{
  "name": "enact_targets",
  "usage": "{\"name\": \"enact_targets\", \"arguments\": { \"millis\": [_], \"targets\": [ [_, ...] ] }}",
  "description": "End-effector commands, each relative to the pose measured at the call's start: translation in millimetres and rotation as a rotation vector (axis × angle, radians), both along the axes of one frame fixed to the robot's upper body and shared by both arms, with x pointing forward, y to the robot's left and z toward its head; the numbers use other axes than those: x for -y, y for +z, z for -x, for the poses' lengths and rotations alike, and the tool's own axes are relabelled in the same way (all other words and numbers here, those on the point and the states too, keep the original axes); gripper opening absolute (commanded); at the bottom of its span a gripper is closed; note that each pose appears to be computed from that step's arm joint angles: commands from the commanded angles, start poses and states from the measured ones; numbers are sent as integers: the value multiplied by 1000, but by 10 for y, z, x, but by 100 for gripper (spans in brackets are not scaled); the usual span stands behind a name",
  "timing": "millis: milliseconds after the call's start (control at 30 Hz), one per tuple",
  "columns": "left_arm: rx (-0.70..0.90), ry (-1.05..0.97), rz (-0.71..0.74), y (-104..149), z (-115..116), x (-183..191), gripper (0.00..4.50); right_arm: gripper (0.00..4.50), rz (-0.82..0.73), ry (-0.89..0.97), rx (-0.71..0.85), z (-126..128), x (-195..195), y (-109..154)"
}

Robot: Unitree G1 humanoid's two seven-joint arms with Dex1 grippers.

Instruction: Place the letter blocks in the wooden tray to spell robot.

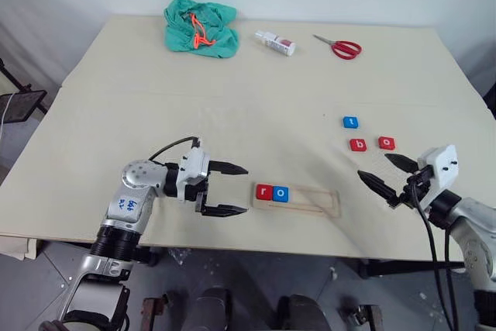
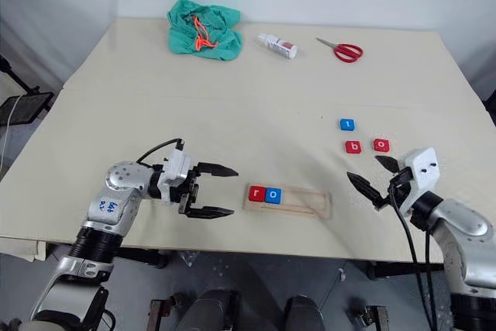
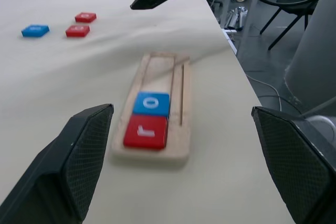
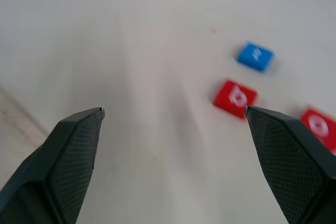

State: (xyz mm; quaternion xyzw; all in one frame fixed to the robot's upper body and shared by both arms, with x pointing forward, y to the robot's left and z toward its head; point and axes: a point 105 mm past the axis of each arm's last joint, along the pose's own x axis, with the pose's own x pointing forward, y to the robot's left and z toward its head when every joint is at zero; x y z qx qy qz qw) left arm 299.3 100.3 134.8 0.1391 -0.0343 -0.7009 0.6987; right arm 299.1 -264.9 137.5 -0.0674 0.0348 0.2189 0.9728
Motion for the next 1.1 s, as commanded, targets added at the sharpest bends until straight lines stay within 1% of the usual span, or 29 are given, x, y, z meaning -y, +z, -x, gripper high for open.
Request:
{"name": "enact_targets", "arguments": {
  "millis": [33, 200, 433, 633, 900, 1100],
  "targets": [
    [55, -4, 32, 49, -30, -52, 447, 450, 11, -76, 59, 29, 35, 134],
    [53, 12, -1, -30, -96, -182, 447, 450, -28, -111, 50, 145, -55, 34],
    [98, 27, 42, -10, -125, -290, 447, 450, -44, -112, 41, 195, -117, 20],
    [96, 37, 33, -28, -126, -356, 447, 450, -46, -111, 34, 202, -127, 14],
    [100, 43, 38, -18, -136, -353, 447, 450, -52, -111, 27, 192, -128, 18],
    [101, 50, 41, -19, -139, -354, 447, 450, -66, -149, 28, 114, -114, 50]
  ]
}}
